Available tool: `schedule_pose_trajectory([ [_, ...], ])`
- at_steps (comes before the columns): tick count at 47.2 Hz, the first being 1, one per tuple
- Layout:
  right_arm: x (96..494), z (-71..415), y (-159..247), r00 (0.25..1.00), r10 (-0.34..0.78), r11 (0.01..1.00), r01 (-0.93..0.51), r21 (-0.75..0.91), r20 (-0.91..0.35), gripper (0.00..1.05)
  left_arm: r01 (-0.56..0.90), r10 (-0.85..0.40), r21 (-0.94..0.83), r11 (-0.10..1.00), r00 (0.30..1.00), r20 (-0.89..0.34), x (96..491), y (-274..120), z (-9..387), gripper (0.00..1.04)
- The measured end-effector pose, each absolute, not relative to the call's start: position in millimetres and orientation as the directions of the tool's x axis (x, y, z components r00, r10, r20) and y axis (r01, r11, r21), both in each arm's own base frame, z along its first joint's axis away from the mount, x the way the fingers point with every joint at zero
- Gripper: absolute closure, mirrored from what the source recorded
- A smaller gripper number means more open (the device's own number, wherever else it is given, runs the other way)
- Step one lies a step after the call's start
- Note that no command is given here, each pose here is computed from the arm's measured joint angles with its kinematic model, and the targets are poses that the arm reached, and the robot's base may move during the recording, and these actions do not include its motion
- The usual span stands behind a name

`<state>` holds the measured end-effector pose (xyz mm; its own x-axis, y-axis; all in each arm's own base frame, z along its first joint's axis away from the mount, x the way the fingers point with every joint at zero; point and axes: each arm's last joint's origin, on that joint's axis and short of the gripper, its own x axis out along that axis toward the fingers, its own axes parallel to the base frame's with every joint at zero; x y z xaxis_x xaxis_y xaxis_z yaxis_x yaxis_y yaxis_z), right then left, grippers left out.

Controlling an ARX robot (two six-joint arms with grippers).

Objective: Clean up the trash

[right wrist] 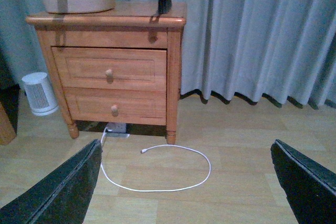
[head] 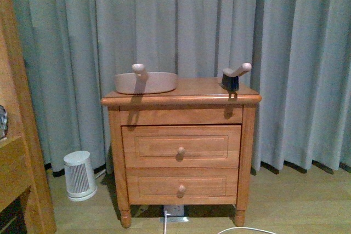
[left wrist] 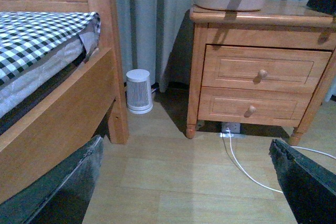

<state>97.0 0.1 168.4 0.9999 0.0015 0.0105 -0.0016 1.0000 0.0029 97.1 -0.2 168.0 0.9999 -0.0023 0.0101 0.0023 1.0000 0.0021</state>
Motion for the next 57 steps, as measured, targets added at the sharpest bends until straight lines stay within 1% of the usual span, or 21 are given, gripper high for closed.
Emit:
schedule_pose_trajectory([
  [57,97.0,168.4,0.1,1.000,0.002,1.000,-0.002,0.003,0.010,0.07,0.002,-0.002,0.002,1.000,1.000,0.010,97.1,-0.2,168.0,0.08],
])
